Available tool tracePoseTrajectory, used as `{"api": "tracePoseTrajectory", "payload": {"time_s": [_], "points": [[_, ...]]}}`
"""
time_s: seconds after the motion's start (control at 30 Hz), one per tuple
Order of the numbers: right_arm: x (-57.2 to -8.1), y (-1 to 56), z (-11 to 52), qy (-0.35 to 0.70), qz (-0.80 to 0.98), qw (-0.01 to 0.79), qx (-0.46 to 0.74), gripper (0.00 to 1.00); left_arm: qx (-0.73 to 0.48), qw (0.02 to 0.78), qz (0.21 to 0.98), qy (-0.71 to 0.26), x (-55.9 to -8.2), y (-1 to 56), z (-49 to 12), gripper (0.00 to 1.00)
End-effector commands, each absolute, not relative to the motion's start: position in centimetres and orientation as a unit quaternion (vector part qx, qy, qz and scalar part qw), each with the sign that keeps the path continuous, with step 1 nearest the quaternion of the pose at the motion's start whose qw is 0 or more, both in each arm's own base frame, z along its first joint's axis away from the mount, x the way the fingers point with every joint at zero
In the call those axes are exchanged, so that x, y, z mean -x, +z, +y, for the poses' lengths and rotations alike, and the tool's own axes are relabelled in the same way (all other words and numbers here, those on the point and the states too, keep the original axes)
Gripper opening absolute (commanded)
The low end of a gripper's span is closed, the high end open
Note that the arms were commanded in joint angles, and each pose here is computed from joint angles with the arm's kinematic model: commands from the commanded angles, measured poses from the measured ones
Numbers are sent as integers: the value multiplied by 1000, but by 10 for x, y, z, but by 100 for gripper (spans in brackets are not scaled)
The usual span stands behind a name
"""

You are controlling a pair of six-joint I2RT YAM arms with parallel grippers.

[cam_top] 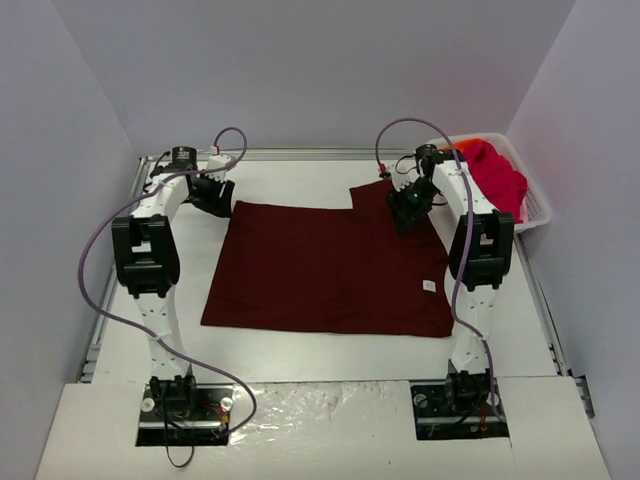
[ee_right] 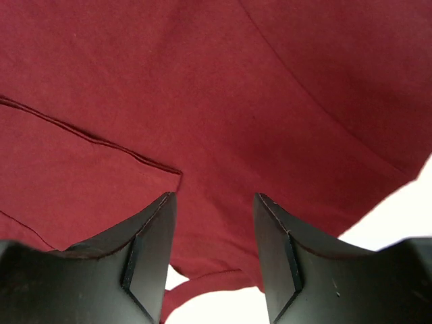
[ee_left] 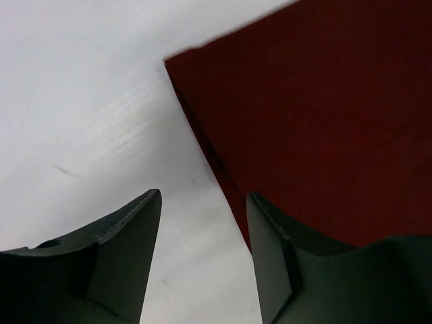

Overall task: Fold and stack the t-shirts
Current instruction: Grap the side of the flattened tshirt furthest away from the robot with both arms

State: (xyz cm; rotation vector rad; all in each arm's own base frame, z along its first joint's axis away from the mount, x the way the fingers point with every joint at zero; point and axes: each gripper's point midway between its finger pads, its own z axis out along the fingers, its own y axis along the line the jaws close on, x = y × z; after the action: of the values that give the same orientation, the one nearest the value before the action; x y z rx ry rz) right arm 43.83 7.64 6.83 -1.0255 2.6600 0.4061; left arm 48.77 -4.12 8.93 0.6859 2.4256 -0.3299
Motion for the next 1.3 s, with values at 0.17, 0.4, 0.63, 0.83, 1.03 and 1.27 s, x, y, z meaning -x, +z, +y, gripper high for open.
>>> {"api": "tracePoseTrajectory", "payload": {"time_s": [0.17,0.4,0.63,0.83,1.03,1.27], "points": [[-426,80,91,175,909,133,355,45,-190,329,870,-313,-548,116,-58,54],[-419,72,87,179,912,122,348,44,-137,306,849,-410,-563,98,-60,54],[-417,66,85,180,914,115,346,44,-134,283,854,-416,-558,74,-61,54],[-415,61,84,182,915,109,344,43,-163,262,851,-425,-544,71,-77,46],[-415,60,83,183,914,107,345,43,-194,235,865,-399,-529,58,-87,43],[-413,55,81,183,915,103,345,42,-192,226,882,-367,-532,41,-78,36]]}}
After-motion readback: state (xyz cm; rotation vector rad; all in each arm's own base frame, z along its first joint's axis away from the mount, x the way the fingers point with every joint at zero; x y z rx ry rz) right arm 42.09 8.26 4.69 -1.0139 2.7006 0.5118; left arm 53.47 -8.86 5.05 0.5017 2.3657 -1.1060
